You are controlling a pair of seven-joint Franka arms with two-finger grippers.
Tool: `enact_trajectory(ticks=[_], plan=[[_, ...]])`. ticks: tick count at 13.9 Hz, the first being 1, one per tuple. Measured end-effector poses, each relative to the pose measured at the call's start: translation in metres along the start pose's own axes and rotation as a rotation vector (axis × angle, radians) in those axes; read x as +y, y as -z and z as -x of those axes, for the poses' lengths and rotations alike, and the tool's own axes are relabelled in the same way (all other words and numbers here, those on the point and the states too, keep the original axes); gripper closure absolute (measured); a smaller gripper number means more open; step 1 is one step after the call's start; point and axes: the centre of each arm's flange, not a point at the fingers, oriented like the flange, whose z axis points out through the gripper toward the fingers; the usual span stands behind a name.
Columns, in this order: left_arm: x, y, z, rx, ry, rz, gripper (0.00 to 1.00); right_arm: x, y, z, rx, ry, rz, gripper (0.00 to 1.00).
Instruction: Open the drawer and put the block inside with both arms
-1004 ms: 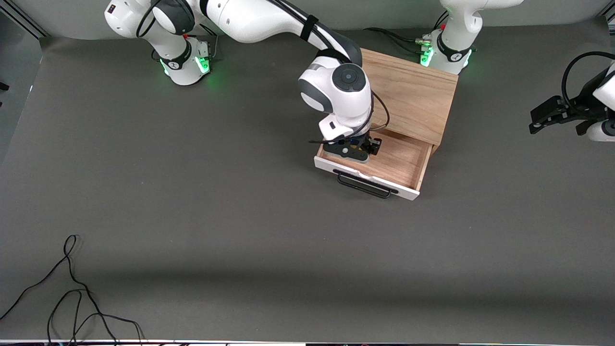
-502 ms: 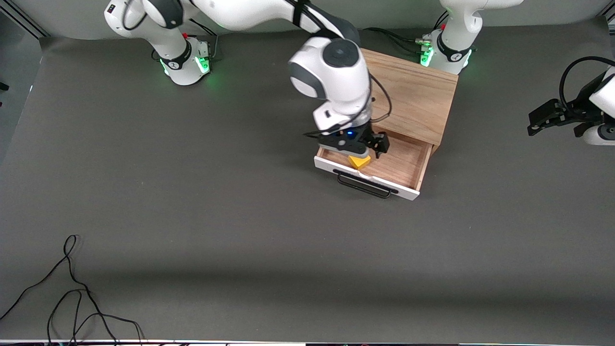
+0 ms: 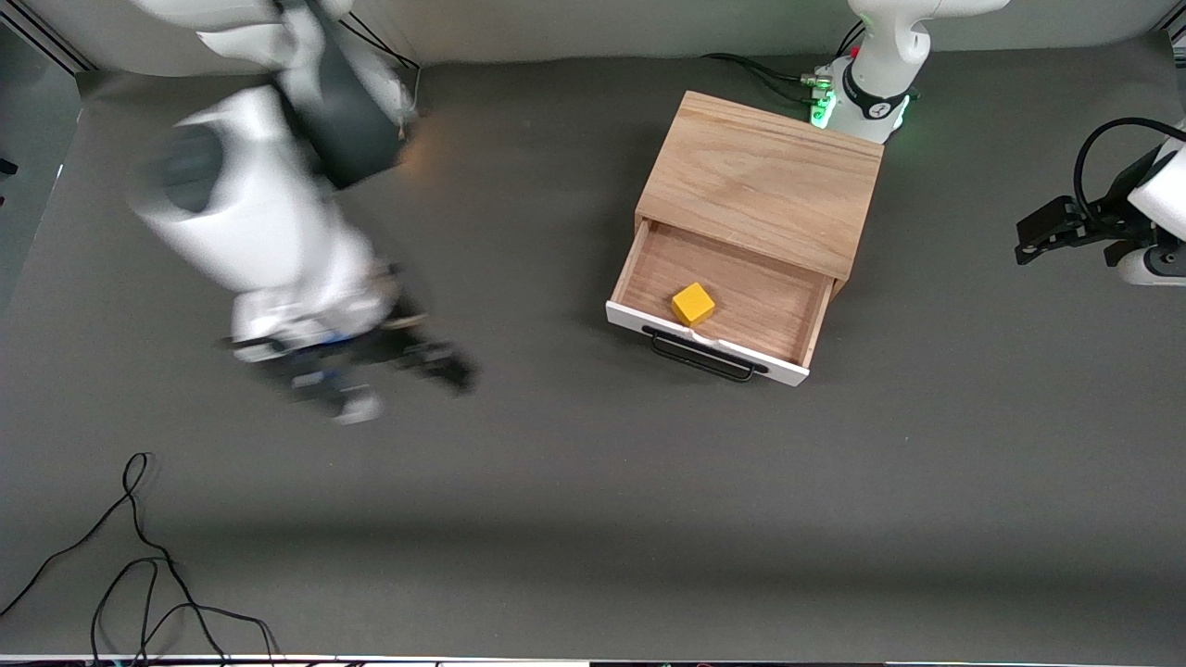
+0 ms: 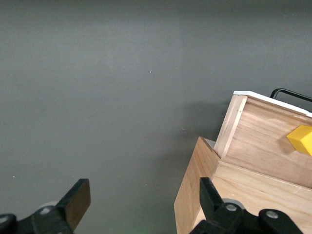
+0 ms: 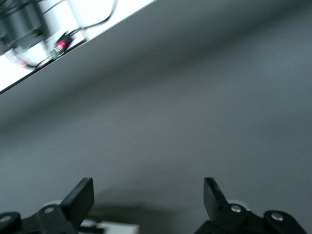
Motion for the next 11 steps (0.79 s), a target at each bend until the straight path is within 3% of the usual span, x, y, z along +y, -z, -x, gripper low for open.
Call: enact_trajectory(ticks=[3,6,11], plan=[[-0.001,0.0,0.0,0.0,0.0,-0.005,0.0,0.102,0.017,-0.044,-0.005,0.065,0.031,0.0],[-0.001,0.0,0.0,0.0,0.0,-0.005,0.0,0.178,0.028,-0.061,-0.022,0.207,0.051,0.0],[-0.001,0.0,0.0,0.001,0.0,-0.006,0.0,0.213,0.049,-0.055,-0.063,0.393,0.137,0.0]])
